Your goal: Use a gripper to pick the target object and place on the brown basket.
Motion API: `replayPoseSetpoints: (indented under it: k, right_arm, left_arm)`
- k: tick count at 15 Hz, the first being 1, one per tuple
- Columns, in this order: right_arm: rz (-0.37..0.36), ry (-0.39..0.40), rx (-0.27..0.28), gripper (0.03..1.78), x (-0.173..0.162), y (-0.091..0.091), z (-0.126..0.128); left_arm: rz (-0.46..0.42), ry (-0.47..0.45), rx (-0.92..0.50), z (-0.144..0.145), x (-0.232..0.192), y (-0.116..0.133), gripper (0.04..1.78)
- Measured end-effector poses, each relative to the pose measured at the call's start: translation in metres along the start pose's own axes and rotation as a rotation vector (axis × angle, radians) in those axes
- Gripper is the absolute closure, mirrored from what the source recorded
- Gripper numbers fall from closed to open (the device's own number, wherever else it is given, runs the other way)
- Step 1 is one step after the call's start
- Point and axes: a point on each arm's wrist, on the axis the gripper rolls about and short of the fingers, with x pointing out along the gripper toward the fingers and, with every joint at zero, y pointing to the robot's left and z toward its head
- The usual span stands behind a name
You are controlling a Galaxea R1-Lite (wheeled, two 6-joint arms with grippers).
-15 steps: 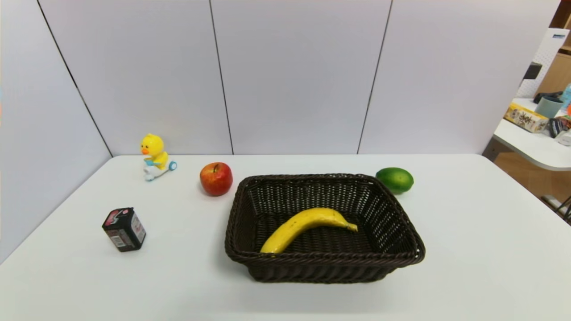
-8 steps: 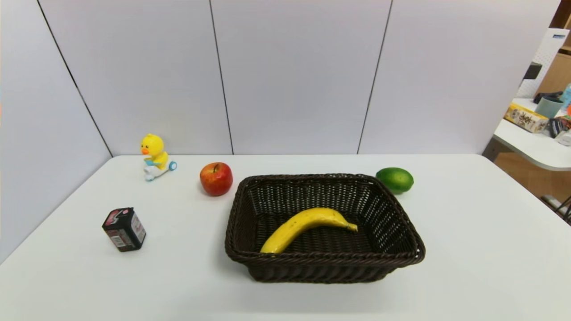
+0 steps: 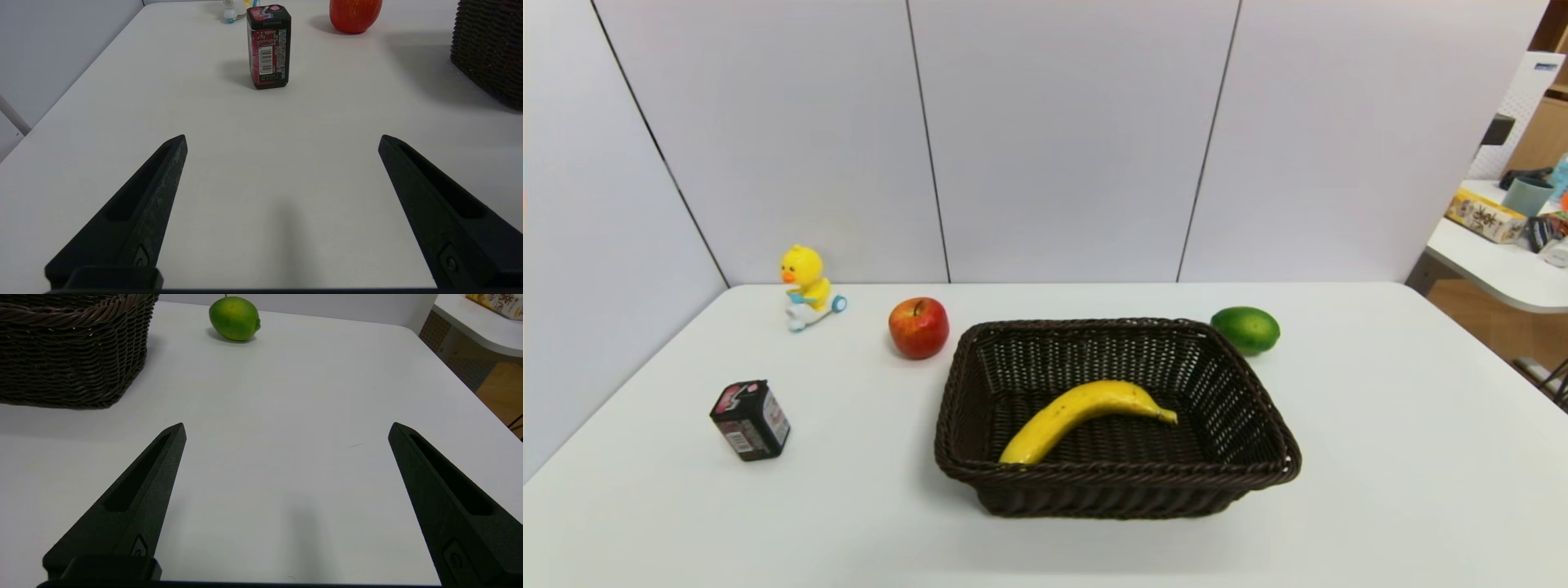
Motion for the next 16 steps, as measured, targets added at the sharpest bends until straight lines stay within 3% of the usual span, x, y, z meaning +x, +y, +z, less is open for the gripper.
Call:
replayPoseSetpoints:
  k: [4, 16]
  right_arm:
    - [-0.003, 0.003, 0.026, 0.1, 0.0, 0.0, -0.0002]
    - [-0.004, 0.002, 0.025, 0.1, 0.0, -0.0001, -0.0001]
  left_arm:
    - [0.0, 0.0, 0.0, 0.0, 0.0, 0.0, 0.13]
    - [0.0, 0.0, 0.0, 0.0, 0.0, 0.0, 0.13]
